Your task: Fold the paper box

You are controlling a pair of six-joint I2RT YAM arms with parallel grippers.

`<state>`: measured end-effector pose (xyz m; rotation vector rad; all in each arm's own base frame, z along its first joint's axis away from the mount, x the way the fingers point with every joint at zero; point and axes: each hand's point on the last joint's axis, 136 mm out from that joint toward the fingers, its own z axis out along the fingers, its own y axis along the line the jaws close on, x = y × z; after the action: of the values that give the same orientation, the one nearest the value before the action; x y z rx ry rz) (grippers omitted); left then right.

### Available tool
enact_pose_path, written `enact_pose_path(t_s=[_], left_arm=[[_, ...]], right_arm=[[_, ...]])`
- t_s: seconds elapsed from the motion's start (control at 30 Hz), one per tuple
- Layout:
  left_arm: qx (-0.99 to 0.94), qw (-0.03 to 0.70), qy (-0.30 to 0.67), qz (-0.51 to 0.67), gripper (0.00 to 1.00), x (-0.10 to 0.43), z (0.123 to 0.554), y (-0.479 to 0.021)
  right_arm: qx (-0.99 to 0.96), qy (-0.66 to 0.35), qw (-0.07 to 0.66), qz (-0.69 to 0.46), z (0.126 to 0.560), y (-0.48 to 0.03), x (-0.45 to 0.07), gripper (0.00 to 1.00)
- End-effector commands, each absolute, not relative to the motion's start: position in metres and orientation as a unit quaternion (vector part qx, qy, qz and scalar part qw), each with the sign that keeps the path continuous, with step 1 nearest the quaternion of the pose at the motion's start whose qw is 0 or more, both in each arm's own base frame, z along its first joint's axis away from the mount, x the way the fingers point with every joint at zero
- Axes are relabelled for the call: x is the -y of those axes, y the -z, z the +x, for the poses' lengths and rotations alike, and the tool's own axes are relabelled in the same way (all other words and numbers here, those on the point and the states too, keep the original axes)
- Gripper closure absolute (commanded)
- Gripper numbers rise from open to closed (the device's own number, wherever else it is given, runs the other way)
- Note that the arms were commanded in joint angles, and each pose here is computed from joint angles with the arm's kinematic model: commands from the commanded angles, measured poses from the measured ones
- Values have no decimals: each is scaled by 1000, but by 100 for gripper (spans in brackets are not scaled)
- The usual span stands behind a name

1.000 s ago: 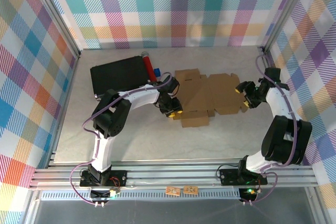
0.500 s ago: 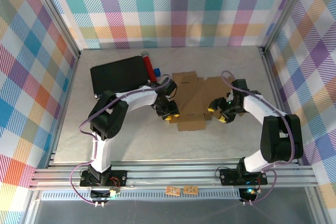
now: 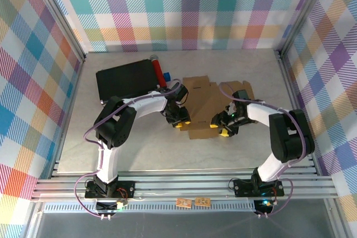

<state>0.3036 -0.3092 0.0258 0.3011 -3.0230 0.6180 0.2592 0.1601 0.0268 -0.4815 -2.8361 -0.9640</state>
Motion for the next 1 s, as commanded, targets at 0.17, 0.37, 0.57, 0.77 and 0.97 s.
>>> enact_pose_path(t_s=[0.17, 0.37, 0.57, 0.77, 0.97], left_arm=[[981, 42, -162, 96, 64, 296, 288, -14], [982, 39, -159, 94, 64, 295, 290, -15], [984, 25, -155, 89, 63, 294, 295, -25], [985, 21, -155, 79, 63, 296, 298, -30], [985, 26, -155, 77, 63, 296, 295, -27]], right_arm=[[920, 370, 54, -119, 267, -36, -177, 55], [908, 399, 45, -122, 274, -50, -185, 67], [910, 392, 45, -127, 273, -61, -183, 80], [910, 394, 41, -125, 272, -72, -183, 78], [918, 376, 39, -123, 277, -64, -179, 72]])
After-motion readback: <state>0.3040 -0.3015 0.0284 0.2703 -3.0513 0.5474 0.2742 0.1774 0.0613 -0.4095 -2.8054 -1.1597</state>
